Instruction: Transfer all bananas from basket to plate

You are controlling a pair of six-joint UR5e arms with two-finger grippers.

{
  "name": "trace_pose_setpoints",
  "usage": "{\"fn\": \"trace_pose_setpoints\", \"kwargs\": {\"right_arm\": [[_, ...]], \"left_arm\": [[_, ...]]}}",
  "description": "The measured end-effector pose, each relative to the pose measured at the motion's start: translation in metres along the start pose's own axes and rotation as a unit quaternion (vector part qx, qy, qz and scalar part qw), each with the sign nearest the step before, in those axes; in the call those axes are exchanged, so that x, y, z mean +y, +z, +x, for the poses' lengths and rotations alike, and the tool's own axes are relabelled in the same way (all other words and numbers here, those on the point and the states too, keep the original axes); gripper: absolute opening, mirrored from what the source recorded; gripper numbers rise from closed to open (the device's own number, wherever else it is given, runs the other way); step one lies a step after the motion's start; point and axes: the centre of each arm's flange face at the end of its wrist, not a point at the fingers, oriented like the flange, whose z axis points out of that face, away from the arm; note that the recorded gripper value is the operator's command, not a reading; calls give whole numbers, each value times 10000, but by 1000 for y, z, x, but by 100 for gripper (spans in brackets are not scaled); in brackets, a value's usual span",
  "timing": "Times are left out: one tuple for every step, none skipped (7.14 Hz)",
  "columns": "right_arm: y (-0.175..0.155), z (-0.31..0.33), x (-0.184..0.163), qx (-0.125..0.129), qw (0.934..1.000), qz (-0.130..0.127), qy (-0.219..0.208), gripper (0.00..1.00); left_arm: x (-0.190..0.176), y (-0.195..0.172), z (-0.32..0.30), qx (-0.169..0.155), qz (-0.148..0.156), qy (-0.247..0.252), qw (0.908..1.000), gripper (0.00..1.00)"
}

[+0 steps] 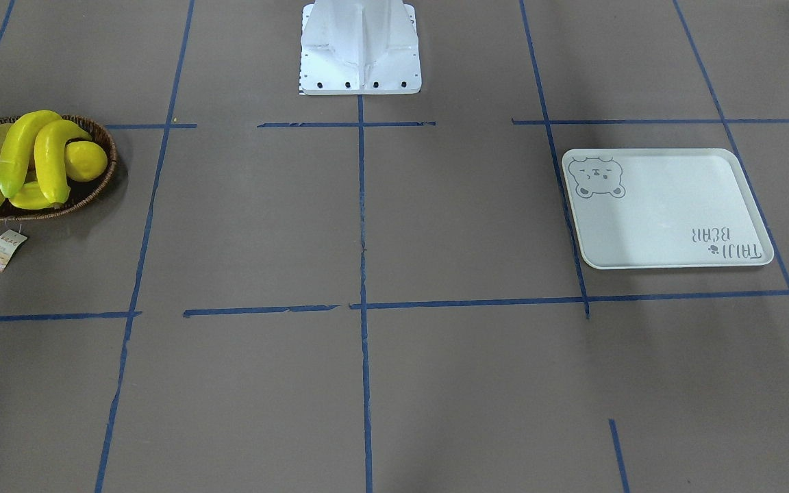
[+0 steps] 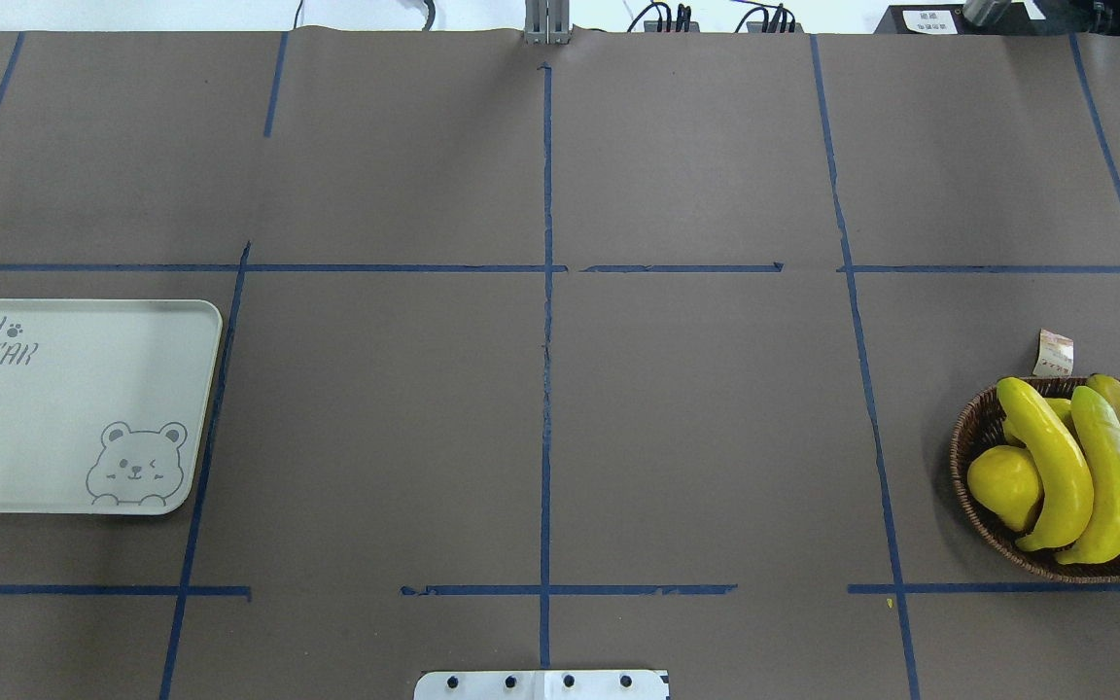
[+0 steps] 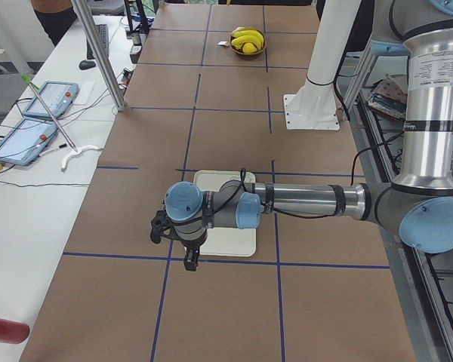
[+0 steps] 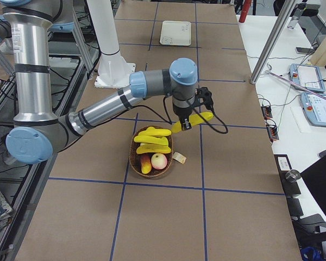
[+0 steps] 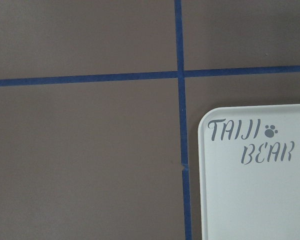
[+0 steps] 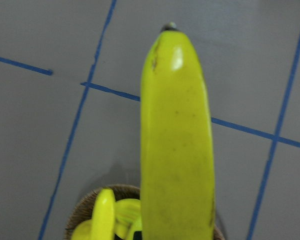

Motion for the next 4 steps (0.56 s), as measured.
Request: {"fn": "trace_pose_setpoints", "kwargs": {"right_arm": [[9,-52,-37,-181,9998,-104,11,2],[21,-106,-63,-379,9990,-214,121,2],[33,-161,-81,-546,9976,-335,253,2],[43,-212,-92,-695,9960,-433,358,2]], "left_arm": [[-9,-6,10,133,138,37,9998,100],[-22,-11,27,371,295,-20,9989,100],[-37,-13,51,606,435,-78,9972,100],[-51,-10,80,776,542,-137,9954,100]]}}
